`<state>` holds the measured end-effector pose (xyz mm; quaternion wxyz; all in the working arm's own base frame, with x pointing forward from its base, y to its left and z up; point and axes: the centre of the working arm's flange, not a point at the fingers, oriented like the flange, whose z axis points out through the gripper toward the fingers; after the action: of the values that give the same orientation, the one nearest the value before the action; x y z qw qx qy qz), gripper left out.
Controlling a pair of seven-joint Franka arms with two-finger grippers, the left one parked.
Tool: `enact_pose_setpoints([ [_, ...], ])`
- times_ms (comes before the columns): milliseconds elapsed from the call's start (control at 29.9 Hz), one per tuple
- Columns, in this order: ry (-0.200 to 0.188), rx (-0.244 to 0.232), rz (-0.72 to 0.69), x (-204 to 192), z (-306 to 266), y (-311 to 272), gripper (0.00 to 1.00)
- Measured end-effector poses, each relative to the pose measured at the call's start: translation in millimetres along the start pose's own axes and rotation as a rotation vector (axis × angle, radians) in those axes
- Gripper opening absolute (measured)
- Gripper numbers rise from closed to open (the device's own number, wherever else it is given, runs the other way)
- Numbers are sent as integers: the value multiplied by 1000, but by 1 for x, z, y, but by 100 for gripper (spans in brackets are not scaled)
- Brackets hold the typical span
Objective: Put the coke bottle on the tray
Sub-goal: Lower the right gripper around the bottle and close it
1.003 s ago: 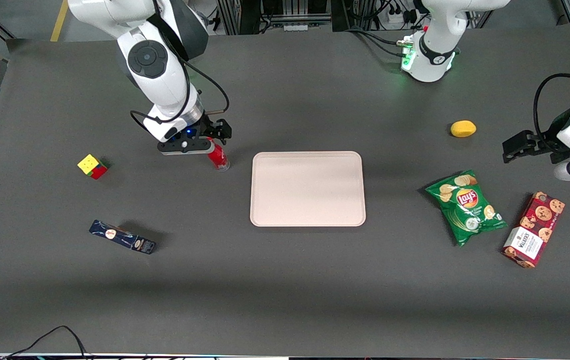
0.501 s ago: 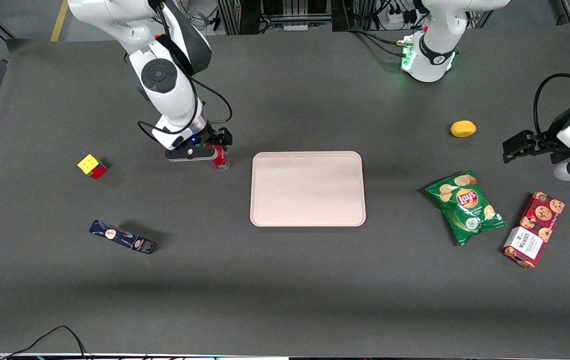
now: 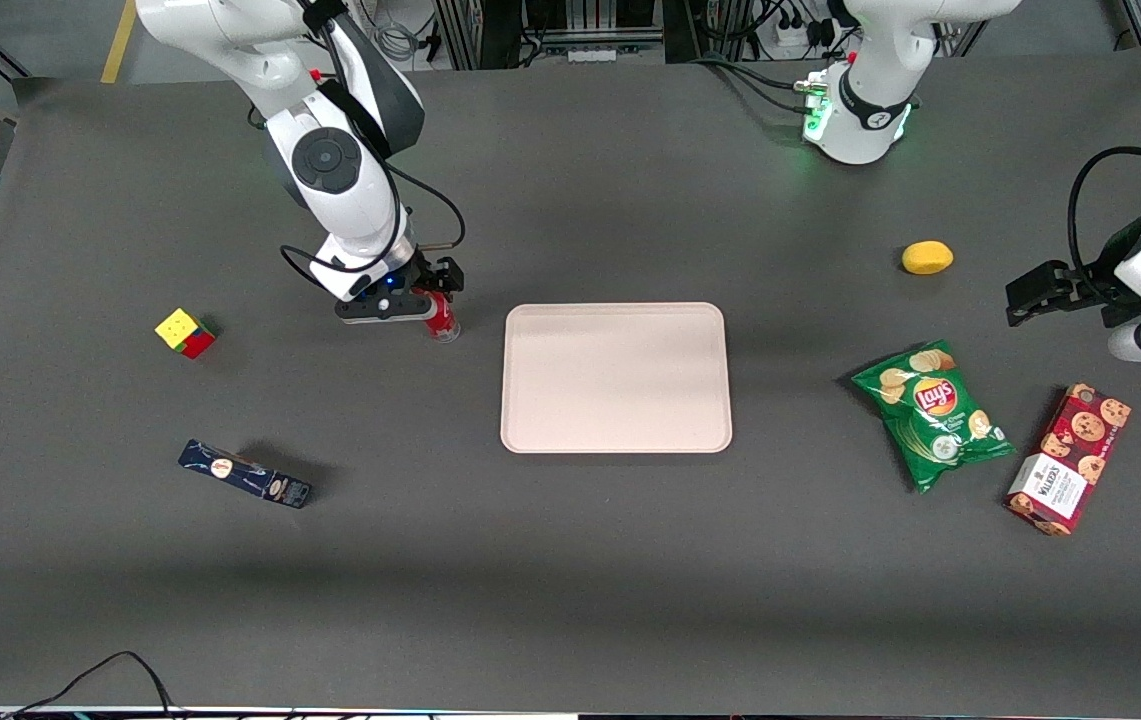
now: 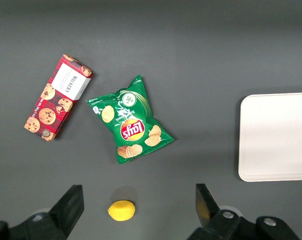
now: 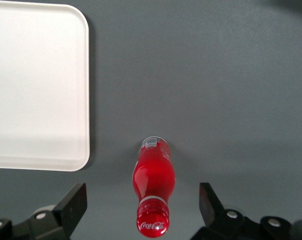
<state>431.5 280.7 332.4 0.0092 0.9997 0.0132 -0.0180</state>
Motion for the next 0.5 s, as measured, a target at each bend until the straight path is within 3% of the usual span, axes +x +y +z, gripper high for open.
enact_pose_setpoints([
  [501,-22,-5,-9,-6,15,-1,96],
])
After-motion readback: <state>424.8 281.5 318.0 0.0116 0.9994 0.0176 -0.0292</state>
